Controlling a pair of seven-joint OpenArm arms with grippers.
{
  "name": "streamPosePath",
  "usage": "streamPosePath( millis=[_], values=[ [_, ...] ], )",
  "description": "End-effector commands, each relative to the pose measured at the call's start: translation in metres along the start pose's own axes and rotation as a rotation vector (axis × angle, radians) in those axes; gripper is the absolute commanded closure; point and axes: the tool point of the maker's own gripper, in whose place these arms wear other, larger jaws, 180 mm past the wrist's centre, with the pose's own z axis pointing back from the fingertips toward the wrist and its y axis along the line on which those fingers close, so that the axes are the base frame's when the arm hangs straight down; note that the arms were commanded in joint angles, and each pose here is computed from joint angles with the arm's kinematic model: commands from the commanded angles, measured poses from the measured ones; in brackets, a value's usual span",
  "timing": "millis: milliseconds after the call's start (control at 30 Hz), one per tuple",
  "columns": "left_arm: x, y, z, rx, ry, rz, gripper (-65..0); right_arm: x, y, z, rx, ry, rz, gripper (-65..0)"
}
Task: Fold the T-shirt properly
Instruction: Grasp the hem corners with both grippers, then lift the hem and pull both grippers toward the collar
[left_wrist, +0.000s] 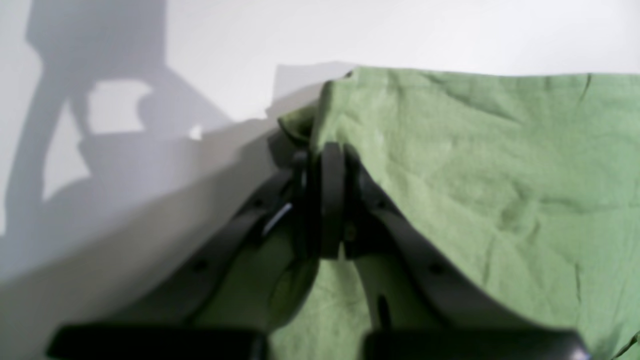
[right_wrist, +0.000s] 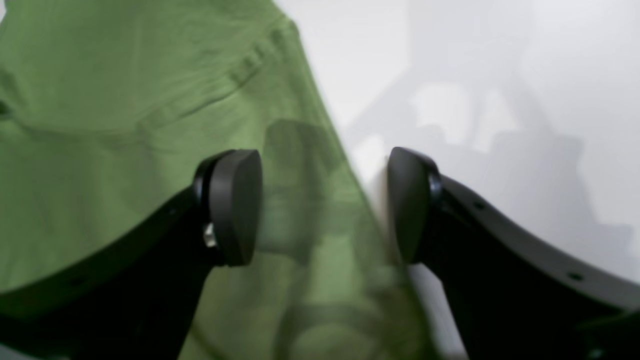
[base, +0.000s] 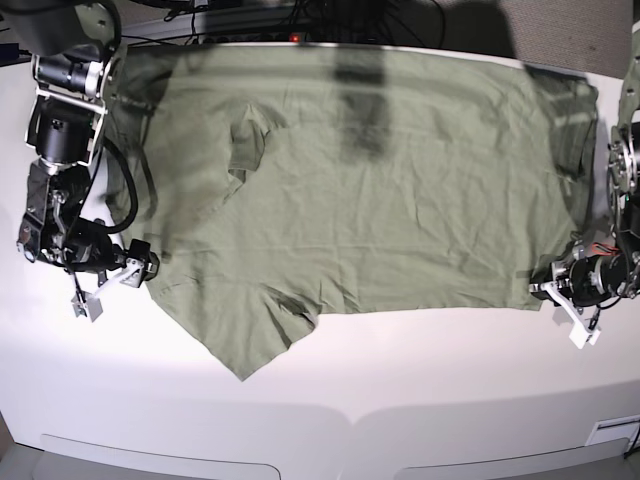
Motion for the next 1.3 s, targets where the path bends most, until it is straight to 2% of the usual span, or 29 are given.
streamPosePath(
  millis=[0, 133, 200, 333, 367, 433, 733, 900, 1033, 1267],
  values=[
    [0.031, -0.001, 0.010, -0.008, -0.072, -0.015, -1.7, 0.021, 0.000, 0.009, 0.007, -0.043, 0.019, -39.6],
    [0.030, -0.001, 0.010, -0.008, -0.072, -0.015, -1.7, 0.021, 0.004, 0.009, 0.029, -0.047, 0.016, -38.3],
    [0.030, -0.001, 0.010, -0.008, -0.072, -0.015, -1.7, 0.021, 0.003, 0.009, 0.028, -0.045, 0.017, -30.7],
    [0.030, -0.001, 0.010, -0.008, -0.071, -0.015, -1.7, 0.021, 0.003, 0.009, 0.028, -0.047, 0.017, -8.8],
    [0.030, -0.001, 0.010, -0.008, -0.071, -0.015, -1.7, 0.023, 0.003, 0.009, 0.028, -0.051, 0.017, -4.8],
    [0.031, -0.001, 0.010, -0.008, -0.072, -0.015, -1.7, 0.027, 0.004, 0.010, 0.028, -0.060, 0.019, -1.0],
    [0.045, -0.009, 0.013, -0.035, -0.110, -0.005, 0.0, 0.084, 0.012, 0.026, 0.031, -0.150, 0.056, 0.0],
    [0.053, -0.020, 0.017, -0.076, -0.119, 0.008, 0.0, 0.081, 0.013, 0.025, 0.003, -0.078, 0.169, 0.0],
    [0.057, -0.031, 0.023, -0.119, -0.089, 0.014, 0.0, 0.074, 0.010, 0.024, -0.023, -0.020, 0.268, 0.0],
    [0.055, -0.019, 0.040, -0.114, -0.052, 0.015, 0.0, 0.077, -0.006, 0.034, -0.063, -0.022, 0.296, 0.0]
  ],
)
